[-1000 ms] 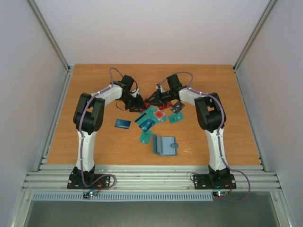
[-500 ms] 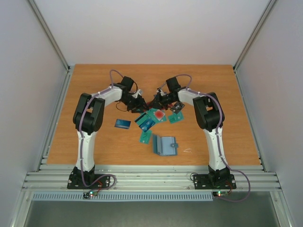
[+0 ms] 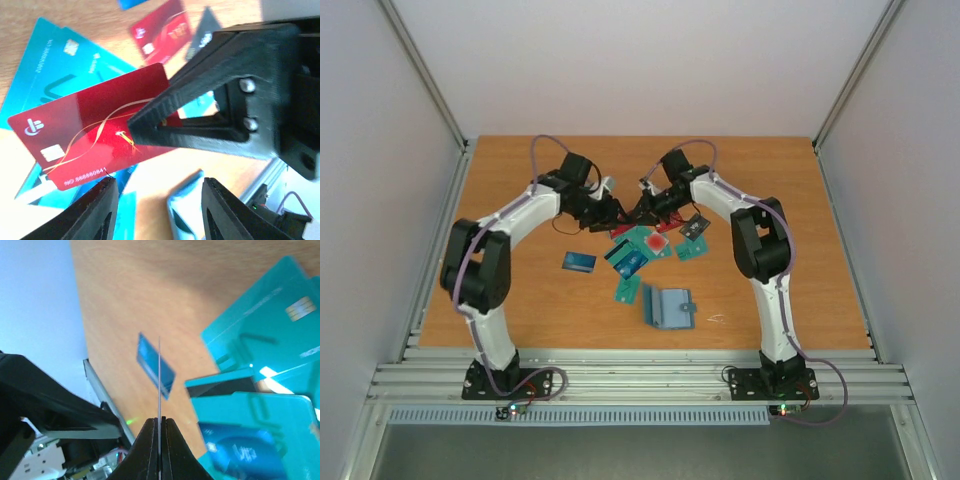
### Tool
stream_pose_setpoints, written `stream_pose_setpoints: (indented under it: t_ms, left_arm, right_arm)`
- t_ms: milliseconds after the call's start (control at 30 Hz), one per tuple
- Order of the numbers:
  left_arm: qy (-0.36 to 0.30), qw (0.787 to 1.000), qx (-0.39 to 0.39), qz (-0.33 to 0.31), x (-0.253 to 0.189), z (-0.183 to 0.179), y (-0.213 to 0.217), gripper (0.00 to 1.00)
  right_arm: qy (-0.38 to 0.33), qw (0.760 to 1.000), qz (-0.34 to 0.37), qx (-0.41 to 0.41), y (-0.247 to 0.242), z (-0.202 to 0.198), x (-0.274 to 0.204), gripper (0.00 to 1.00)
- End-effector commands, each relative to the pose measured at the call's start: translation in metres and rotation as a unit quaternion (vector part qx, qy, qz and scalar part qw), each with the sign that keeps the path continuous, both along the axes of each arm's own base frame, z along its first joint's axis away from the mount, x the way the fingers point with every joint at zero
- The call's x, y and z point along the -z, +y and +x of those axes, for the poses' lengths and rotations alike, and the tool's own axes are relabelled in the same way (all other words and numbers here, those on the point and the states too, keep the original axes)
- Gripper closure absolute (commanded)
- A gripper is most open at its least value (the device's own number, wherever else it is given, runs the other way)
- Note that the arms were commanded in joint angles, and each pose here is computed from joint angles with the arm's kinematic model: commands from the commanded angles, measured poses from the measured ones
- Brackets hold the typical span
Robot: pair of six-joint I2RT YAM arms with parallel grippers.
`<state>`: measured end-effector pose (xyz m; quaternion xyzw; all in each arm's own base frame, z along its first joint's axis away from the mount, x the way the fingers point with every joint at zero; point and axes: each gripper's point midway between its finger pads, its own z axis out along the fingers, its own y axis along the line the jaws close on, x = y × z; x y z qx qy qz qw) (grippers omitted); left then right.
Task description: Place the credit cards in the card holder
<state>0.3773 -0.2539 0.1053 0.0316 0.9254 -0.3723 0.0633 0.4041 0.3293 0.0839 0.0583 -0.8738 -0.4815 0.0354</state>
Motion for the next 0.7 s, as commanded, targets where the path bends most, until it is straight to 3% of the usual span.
stream_pose_setpoints:
  t_ms: [0,300,667]
  left_arm:
    - [-0.075,0.997,0.016,-0.026,-0.063,-0.015,0.006,0.52]
    - [-0.169,0.978,0.076,-0.096,-0.163,-0.099,0.02,0.5]
    - [-0.22,0.947,0.148,-0.179,-0.224,-0.197,0.033,0.51]
  right_arm:
    - [-0.066,0.995,0.026,-0.07,-0.007,-0.029,-0.073,0.99]
    - [-0.141,0.975,0.084,-0.149,-0.033,-0.109,-0.136,0.99]
    - [-0.174,0.944,0.145,-0.242,-0.032,-0.236,-0.195,0.99]
